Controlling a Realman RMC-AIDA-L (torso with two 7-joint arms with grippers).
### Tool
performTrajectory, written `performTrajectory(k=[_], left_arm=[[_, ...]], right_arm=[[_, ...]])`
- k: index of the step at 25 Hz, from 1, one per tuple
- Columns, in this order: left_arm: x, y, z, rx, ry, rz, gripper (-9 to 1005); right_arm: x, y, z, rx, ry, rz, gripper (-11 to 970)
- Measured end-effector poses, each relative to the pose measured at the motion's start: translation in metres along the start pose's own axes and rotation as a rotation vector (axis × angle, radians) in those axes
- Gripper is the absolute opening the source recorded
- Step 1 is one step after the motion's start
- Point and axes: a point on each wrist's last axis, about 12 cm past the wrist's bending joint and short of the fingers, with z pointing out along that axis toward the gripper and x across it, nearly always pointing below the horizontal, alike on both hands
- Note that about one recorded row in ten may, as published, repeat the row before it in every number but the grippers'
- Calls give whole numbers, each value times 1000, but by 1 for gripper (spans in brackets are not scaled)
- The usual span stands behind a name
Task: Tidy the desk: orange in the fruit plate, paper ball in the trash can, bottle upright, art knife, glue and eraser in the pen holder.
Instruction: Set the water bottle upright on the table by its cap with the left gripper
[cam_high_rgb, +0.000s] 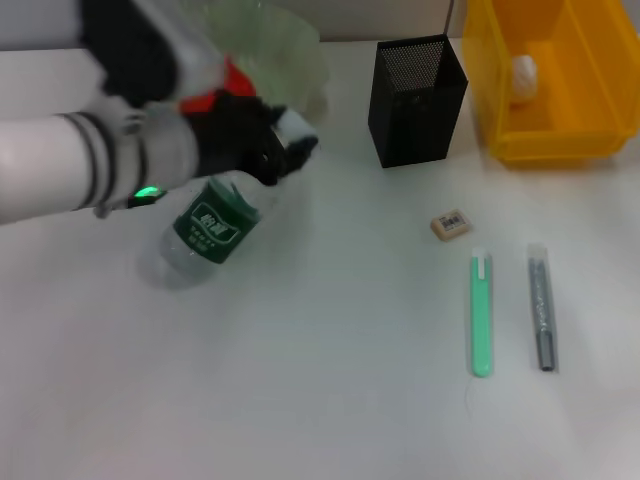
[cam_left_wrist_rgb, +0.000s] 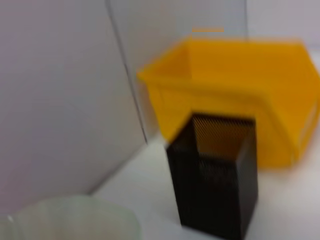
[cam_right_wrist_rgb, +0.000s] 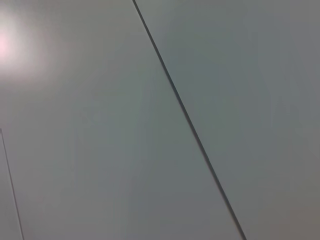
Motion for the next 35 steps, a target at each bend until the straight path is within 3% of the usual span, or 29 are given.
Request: performTrajectory(k=[6, 9, 10, 13, 15, 25, 35], left_arm=[[28, 12, -33, -16, -205, -152, 450], [30, 13, -36, -16, -222, -163, 448], [53, 25, -54, -13, -325, -255, 448], [63, 27, -57, -3, -354, -278, 447], [82, 29, -67, 22, -452, -307, 446], [86, 30, -72, 24, -500, -287, 443], [81, 27, -72, 61, -524, -268, 177]], right_arm=[[0, 1, 3, -5, 3, 2, 724], [0, 2, 4, -12, 5, 3, 724], [1, 2, 5, -14, 5, 3, 724], [1, 3, 5, -16, 4, 6, 724], [1, 3, 5, -17, 3, 15, 724], [1, 5, 10, -29, 2, 17, 724], [2, 5, 9, -25, 7, 19, 724]])
